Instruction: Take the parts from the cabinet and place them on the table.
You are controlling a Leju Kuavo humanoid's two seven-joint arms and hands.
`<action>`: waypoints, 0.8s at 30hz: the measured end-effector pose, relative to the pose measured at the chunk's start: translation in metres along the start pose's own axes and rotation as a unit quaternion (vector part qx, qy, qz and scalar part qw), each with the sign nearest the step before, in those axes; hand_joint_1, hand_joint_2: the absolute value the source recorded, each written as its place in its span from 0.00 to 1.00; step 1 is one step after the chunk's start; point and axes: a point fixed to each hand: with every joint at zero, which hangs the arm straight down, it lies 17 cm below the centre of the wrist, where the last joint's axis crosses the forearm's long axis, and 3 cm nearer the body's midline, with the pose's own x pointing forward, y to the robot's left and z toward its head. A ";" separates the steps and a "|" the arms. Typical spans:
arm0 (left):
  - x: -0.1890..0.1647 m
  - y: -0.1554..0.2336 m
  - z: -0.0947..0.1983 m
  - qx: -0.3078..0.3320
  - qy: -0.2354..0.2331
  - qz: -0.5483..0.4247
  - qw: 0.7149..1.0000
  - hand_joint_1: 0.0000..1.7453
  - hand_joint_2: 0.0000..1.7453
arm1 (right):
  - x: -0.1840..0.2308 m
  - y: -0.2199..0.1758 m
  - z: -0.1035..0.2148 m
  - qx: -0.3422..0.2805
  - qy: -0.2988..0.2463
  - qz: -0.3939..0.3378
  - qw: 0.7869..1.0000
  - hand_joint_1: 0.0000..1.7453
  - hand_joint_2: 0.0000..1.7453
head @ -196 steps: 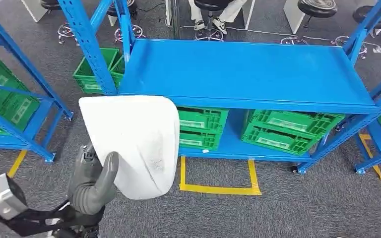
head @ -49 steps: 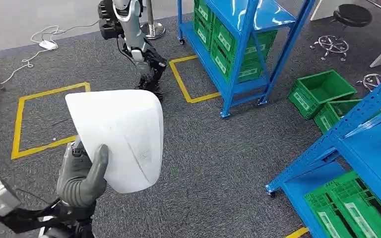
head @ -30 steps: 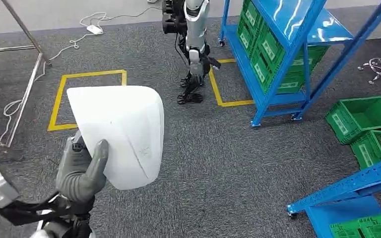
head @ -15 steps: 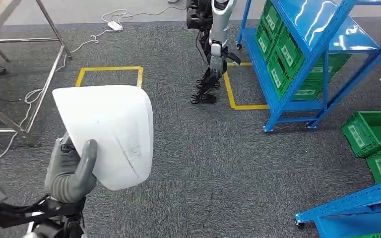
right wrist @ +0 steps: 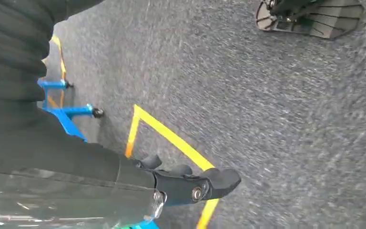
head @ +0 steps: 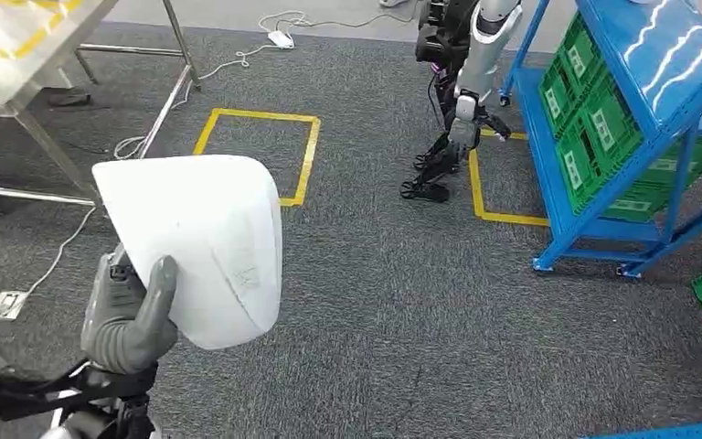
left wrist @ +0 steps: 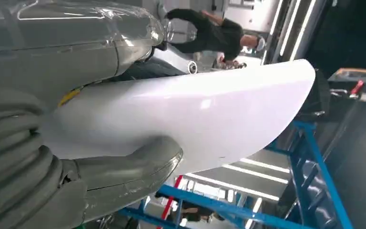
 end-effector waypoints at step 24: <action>0.006 0.014 0.016 0.017 0.000 -0.014 1.000 1.00 1.00 | -0.005 0.020 0.004 0.015 0.003 0.001 1.000 0.00 1.00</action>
